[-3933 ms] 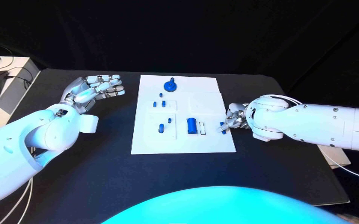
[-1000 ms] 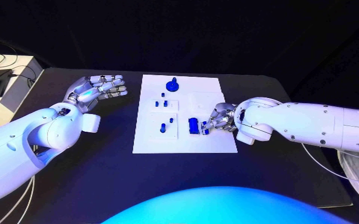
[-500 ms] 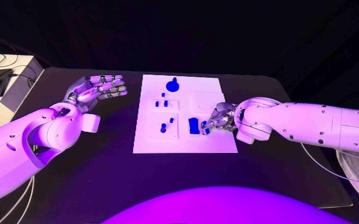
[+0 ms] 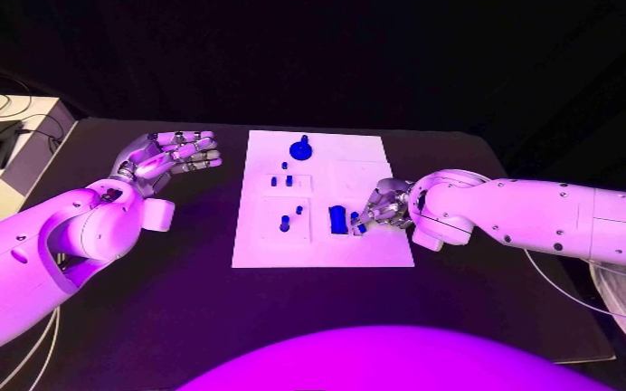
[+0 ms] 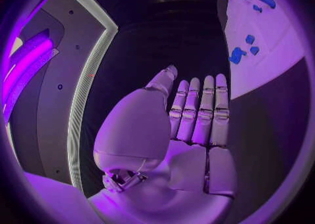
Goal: Assemble the parts on the task board
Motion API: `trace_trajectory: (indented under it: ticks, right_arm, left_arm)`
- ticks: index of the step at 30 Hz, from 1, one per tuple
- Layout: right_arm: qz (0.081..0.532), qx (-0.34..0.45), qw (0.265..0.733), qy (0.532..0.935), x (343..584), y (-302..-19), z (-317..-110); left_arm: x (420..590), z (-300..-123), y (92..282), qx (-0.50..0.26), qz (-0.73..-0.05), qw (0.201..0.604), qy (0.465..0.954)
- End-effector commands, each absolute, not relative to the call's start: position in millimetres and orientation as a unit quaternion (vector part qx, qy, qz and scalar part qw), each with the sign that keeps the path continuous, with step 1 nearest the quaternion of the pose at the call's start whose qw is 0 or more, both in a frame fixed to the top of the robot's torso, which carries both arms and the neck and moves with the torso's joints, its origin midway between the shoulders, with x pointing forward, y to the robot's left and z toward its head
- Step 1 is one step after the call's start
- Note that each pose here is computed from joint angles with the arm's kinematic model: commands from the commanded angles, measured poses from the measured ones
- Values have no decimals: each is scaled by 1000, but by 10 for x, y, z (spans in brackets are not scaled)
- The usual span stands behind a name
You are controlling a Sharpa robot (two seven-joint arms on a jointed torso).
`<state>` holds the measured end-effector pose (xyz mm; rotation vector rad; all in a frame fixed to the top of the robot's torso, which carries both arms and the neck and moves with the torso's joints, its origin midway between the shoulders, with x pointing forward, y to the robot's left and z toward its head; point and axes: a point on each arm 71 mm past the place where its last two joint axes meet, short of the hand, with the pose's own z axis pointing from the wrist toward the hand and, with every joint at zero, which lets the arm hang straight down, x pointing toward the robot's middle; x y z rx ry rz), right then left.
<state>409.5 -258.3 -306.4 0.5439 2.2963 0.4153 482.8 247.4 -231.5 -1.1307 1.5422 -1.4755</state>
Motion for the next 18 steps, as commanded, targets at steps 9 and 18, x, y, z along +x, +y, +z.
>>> trace_trajectory:
  ticks: [9,18]
  right_arm:
    - [167,203,362,894,4059,-2547,-3071]
    - [165,206,364,893,4062,-2562,-3072]
  left_arm:
    - [4819,-2307,2460,-434,-578,349,596]
    - [4818,-2306,2463,-435,-577,349,596]
